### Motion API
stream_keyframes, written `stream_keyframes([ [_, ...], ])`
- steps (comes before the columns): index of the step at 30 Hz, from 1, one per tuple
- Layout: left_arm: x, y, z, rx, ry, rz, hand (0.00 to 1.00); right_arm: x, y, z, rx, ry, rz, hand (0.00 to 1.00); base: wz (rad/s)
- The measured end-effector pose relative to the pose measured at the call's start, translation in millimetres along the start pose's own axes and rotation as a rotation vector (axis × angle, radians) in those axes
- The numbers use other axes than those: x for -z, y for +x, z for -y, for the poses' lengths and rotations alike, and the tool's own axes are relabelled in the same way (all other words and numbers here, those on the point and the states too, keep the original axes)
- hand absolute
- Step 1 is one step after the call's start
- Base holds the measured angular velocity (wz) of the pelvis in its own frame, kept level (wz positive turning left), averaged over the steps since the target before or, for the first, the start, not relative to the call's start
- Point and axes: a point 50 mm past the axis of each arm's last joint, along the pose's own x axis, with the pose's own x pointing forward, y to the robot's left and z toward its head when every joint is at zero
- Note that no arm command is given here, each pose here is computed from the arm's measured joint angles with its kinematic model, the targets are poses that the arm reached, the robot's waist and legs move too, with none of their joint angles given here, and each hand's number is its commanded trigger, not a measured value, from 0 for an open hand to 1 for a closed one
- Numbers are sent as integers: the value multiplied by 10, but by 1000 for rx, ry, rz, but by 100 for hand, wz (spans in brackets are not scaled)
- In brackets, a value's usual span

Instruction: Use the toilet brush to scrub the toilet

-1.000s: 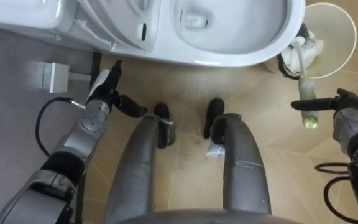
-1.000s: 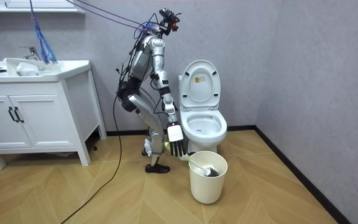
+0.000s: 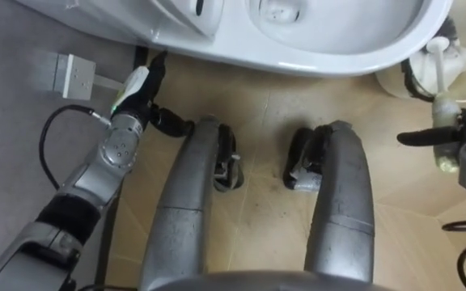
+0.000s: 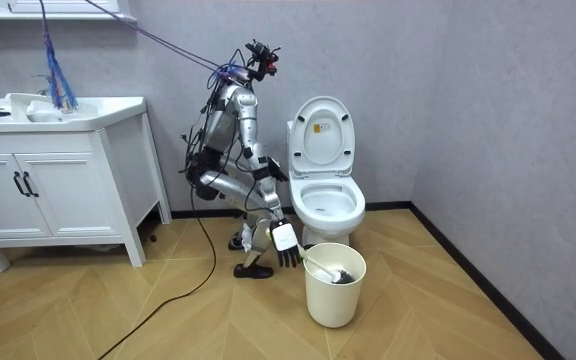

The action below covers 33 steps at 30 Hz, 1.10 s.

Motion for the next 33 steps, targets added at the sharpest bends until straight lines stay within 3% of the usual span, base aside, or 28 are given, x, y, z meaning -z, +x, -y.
stream_keyframes([
  [8, 59, -27, 2, 30, -34, -21, 0, 145, -5, 54, -37, -36, -30, 100, 0],
  [21, 174, -247, 116, 84, -96, -40, 0, 457, -45, 74, -106, -81, -136, 100, 0],
  [33, 354, -413, 284, 148, -121, -106, 0, 938, -172, -89, -173, 24, -316, 100, -8],
])
